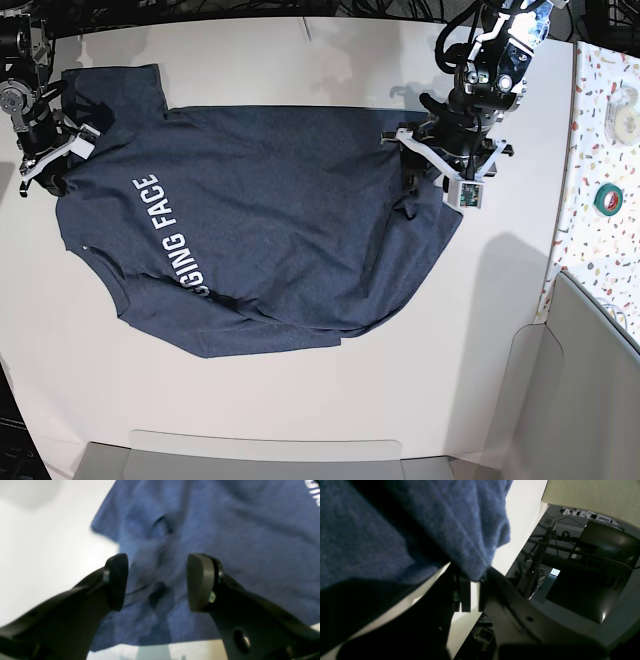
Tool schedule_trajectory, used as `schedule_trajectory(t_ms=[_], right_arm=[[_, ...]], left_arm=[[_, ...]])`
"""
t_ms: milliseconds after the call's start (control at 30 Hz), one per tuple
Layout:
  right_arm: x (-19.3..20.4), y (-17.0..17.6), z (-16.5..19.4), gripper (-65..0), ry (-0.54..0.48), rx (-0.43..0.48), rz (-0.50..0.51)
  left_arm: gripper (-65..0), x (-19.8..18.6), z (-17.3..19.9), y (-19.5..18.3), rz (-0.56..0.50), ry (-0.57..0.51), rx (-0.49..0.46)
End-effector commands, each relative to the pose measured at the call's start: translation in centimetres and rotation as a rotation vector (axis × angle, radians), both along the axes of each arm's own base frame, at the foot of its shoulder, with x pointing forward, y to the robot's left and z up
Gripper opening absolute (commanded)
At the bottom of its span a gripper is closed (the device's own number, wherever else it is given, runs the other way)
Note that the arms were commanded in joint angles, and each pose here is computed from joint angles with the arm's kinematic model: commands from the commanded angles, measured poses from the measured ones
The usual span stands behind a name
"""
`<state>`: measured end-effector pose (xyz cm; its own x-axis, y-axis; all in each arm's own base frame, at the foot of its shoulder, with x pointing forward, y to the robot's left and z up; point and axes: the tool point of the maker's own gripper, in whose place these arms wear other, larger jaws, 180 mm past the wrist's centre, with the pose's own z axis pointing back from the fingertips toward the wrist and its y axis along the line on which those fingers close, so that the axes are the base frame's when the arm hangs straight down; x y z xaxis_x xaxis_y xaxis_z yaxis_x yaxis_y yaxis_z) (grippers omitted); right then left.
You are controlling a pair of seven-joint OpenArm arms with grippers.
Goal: Layout the t-shirt on the table in an organized manner, then fold the t-shirt properly
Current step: 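Release the fabric and move the left gripper toward the t-shirt center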
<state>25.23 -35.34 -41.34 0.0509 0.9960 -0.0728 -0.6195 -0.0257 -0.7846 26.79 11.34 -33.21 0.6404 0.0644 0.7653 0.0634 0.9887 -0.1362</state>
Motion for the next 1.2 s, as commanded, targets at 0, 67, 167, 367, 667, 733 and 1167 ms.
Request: schedule_trajectory(t_ms=[0,67,167,367,667,733,1167], right_arm=[[-8.1,2.1,-7.3,-65.0,0.325,0.059,-0.030],[-8.1,2.1,-7.3,-65.0,0.325,0.059,-0.030],[-8.1,2.1,-7.3,-65.0,0.325,0.060,-0.031],[-8.0,2.7,-7.5,-65.0,0.319,0.076,-0.034],[-8.1,3.4,-7.8,-65.0,0.319,0.092,-0.038],[-8.3,3.4,-7.8,-65.0,0.322,0.092,-0.038],[-8.6,4.1,-8.3,-65.0,0.328,0.109,-0.042]], left_arm=[[-29.1,1.4,2.0,0.3,0.010,-0.093,0.005],[-29.1,2.4,3.3,0.4,0.020,-0.169,0.000],[-30.8,3.5,5.4,0.5,0.034,-0.294,-0.009],[-35.1,4.4,6.6,0.4,0.027,-0.349,-0.008],[-30.1,1.8,4.4,-7.0,-0.423,-0.208,0.014],[-30.1,1.1,4.3,-8.6,-0.573,-0.183,0.059],[-30.2,2.6,0.2,-7.5,-0.894,-0.076,0.313]])
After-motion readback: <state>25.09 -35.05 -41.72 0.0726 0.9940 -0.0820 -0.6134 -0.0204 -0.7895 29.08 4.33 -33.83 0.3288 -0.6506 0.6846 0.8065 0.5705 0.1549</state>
